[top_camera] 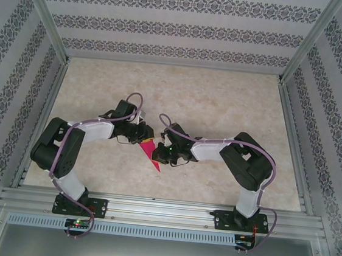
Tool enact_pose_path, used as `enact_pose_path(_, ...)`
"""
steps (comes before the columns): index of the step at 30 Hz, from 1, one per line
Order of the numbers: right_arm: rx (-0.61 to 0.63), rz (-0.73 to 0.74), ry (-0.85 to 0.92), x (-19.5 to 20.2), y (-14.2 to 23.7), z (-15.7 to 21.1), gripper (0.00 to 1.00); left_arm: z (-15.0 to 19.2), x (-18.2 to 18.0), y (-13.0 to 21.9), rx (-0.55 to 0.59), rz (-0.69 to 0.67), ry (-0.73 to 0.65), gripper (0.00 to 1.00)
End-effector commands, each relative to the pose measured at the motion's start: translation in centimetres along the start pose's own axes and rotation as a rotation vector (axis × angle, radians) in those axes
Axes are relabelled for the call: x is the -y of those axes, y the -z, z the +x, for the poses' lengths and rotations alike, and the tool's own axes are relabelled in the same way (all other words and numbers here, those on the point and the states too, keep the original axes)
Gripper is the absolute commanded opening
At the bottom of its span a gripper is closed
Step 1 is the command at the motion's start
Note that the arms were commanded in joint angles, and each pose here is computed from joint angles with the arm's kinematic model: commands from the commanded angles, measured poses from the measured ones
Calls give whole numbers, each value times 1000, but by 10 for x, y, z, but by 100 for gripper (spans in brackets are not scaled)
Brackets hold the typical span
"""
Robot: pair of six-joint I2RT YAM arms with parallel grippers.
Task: Fold a paper plane with a square sheet of paper (pick it up from the middle)
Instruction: Fold the wing for the fifth time at the center of the table.
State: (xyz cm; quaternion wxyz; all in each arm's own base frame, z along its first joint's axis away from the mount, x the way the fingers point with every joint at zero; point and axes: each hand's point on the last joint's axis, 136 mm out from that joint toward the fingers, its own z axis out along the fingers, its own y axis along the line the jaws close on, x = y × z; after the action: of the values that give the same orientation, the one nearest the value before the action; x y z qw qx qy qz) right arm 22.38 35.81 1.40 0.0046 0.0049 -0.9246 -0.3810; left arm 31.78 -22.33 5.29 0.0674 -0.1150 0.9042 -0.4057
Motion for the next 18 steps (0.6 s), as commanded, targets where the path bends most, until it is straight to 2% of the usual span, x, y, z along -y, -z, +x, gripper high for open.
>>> enact_pose_path(1, -79, 195, -111, 65, -13, 30, 0, 3, -9, -16, -19, 2, 30, 21)
enact_pose_path(6, -64, 171, -103, 57, -9, 28, 0, 6, -35, -26, -25, -80, 54, 20)
enact_pose_path(11, -36, 119, -48, 30, 2, 19, 0, 13, -58, -32, -44, -143, 87, 19)
enact_pose_path(15, -31, 14, 2, 0, 5, 14, 0, 15, -63, -32, -50, -160, 89, 19)
enact_pose_path(18, -47, -20, -3, -2, -1, 14, 0, 14, -62, -31, -47, -161, 82, 19)
